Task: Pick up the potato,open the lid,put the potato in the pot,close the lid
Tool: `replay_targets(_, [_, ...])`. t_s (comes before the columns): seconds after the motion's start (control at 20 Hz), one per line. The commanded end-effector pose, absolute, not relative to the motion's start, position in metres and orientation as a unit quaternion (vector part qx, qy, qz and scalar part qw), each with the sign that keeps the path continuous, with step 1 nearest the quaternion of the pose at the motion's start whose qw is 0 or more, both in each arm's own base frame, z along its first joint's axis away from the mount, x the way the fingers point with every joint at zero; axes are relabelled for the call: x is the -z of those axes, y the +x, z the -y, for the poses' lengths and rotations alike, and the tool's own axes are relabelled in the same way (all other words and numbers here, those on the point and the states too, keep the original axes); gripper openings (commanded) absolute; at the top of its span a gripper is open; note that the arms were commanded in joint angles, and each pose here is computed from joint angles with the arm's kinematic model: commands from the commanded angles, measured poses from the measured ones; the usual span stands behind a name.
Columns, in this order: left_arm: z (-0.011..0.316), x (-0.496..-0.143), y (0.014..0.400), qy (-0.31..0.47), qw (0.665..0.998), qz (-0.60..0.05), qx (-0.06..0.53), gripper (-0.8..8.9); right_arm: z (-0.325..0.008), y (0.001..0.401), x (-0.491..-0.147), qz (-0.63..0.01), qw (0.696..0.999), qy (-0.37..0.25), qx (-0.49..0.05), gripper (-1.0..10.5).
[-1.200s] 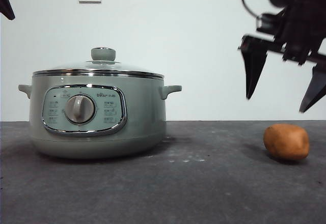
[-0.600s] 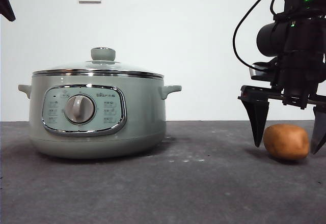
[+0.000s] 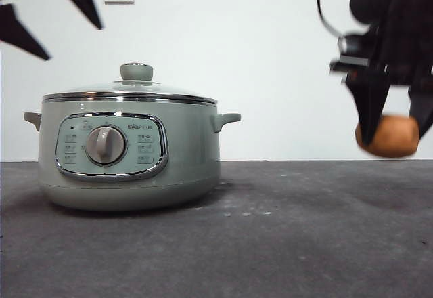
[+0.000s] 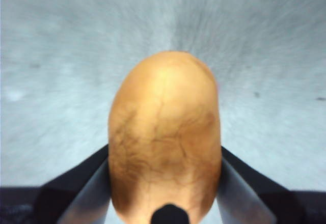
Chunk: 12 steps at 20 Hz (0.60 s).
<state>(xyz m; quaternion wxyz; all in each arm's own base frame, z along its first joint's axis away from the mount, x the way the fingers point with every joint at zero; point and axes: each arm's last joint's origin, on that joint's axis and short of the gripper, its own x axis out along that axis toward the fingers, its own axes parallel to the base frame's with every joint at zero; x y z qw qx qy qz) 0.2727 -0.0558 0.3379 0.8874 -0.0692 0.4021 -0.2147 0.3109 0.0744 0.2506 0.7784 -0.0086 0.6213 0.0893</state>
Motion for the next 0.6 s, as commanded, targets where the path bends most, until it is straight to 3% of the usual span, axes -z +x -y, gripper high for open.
replay_targets(0.05, [0.074,-0.344,0.293,-0.047,0.892,-0.396,0.214,6.27,-0.071,0.298,-0.269,-0.61,0.787,-0.021,-0.093,-0.1])
replay_targets(0.35, [0.125,-0.332,0.328,0.012,0.896,-0.392,0.207,6.27,-0.06,0.258,-0.312,-0.574,0.814,-0.04,-0.084,-0.1])
replay_targets(0.6, [0.141,-0.32,0.331,0.042,0.898,-0.4,0.177,6.19,-0.055,0.241,-0.326,-0.564,0.821,-0.055,-0.072,-0.1])
